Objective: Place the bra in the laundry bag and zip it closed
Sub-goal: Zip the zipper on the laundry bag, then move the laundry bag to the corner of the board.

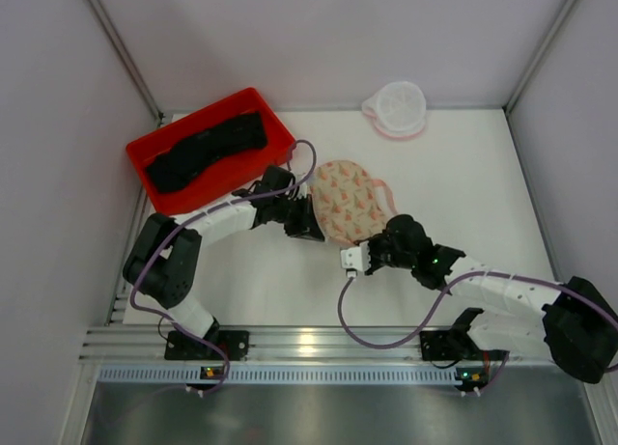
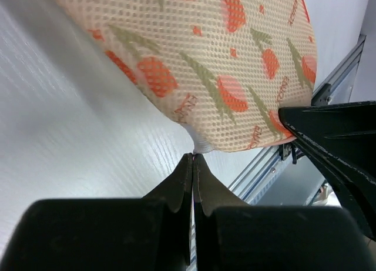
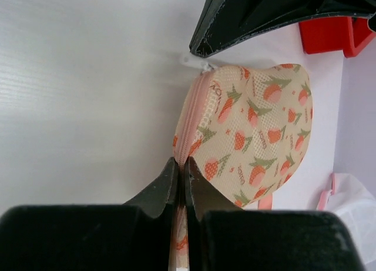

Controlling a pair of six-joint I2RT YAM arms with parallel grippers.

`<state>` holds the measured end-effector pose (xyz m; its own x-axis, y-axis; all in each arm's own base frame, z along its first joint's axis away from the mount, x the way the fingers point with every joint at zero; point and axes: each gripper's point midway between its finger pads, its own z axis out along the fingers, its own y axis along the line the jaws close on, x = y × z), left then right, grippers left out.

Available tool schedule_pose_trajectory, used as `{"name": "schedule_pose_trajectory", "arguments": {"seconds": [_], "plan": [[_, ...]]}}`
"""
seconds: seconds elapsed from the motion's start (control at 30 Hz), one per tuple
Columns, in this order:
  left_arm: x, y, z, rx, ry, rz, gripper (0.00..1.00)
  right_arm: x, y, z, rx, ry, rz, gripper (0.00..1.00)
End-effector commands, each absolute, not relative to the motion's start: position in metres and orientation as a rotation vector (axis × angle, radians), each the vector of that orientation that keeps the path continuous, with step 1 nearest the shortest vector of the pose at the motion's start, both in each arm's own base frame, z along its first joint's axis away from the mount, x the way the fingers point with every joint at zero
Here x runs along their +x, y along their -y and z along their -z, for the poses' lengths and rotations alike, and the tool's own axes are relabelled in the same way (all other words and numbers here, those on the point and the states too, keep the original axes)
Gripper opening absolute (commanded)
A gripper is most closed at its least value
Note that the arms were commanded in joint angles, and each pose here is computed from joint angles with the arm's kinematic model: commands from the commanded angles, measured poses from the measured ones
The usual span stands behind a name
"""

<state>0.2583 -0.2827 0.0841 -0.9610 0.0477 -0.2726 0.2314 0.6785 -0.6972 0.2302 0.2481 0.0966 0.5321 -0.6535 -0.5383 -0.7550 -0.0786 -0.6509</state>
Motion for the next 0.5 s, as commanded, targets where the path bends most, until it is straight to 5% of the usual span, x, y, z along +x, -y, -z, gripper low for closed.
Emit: {"name": "schedule_pose_trajectory", "arguments": {"seconds": [0.0,0.37,0.47], "plan": [[0.281,0.264,-0.080,0.244,-2.610,1.002,0.00,0.221,-0.248,-0.107,-1.777,-1.127,-0.159,0.00],[0.293,0.278,-0.098,0.314,-2.556,1.105,0.00,0.219,-0.229,-0.108,-1.757,-1.225,-0.115,0.00],[0.290,0.281,-0.116,0.360,-2.504,1.147,0.32,0.226,-0.210,-0.108,-1.710,-1.332,-0.065,0.00]]}}
